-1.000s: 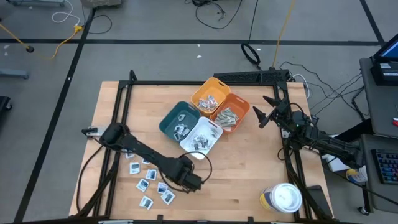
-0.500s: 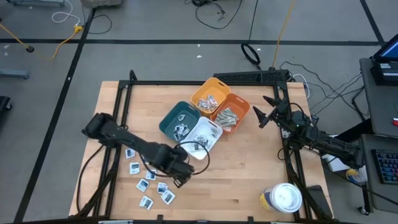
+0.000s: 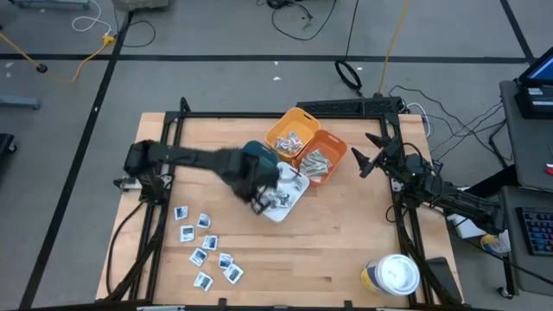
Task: Pick & Place First Aid Supplies
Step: Put the orange ointment pack into the yellow bin, then put the black towelette pack into the white bin
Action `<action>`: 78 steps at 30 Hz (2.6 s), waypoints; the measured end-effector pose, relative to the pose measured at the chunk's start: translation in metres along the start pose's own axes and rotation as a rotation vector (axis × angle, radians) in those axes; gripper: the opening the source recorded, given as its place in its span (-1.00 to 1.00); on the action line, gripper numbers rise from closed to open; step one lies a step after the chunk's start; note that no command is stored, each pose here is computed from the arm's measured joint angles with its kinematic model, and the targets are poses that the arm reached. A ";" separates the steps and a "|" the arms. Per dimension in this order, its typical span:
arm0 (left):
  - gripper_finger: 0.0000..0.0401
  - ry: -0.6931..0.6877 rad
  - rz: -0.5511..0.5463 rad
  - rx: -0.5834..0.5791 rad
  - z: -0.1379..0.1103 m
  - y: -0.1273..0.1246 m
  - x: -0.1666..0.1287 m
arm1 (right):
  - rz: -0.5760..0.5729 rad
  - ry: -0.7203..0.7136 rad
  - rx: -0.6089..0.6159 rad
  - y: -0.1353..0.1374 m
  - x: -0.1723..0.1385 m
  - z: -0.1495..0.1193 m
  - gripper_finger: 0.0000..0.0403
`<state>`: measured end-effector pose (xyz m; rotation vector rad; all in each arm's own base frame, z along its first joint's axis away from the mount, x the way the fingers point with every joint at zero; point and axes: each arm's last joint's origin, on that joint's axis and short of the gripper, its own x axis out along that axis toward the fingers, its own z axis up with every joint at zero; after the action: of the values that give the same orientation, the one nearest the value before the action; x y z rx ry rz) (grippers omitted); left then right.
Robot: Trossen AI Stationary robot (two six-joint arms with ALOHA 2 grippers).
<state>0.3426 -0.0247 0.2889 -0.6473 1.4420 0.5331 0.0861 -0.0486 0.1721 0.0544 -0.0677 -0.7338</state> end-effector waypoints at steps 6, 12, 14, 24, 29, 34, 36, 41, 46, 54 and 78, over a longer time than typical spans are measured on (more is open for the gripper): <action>-1.00 -0.012 -0.006 -0.022 0.047 0.052 -0.004 | 0.000 0.000 0.000 0.000 0.000 0.000 0.87; -1.00 -0.028 -0.004 -0.064 0.078 0.101 -0.007 | 0.000 0.000 0.000 0.000 0.000 0.000 0.87; -1.00 -0.027 0.000 -0.065 0.087 0.111 -0.005 | 0.000 0.000 0.000 0.000 0.000 0.000 0.87; -1.00 -0.079 -0.015 -0.037 0.159 0.125 0.000 | 0.000 0.000 0.000 0.000 0.000 0.000 0.87; -1.00 -0.104 -0.033 -0.013 0.191 0.126 0.008 | 0.000 0.000 0.000 0.000 0.000 0.000 0.87; -1.00 -0.132 -0.038 0.010 0.217 0.122 0.034 | 0.000 0.000 0.000 0.000 0.000 0.000 0.87; -1.00 -0.149 -0.042 0.020 0.224 0.121 0.047 | 0.000 0.000 0.000 0.000 0.000 0.000 0.87; -1.00 -0.170 -0.044 0.037 0.237 0.117 0.072 | 0.000 -0.001 0.000 0.000 0.000 0.000 0.87; -1.00 -0.172 -0.053 0.044 0.239 0.116 0.075 | 0.000 0.000 0.000 0.000 0.000 0.000 0.87; -0.61 -0.183 -0.052 0.086 0.238 0.116 0.072 | 0.000 -0.001 0.000 0.000 0.000 0.000 0.87; 0.81 -0.160 -0.070 0.311 0.206 0.098 0.018 | 0.000 0.000 0.000 0.000 0.000 0.000 0.87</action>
<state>0.4258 0.1874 0.2663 -0.3962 1.3114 0.2898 0.0861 -0.0486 0.1721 0.0548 -0.0677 -0.7339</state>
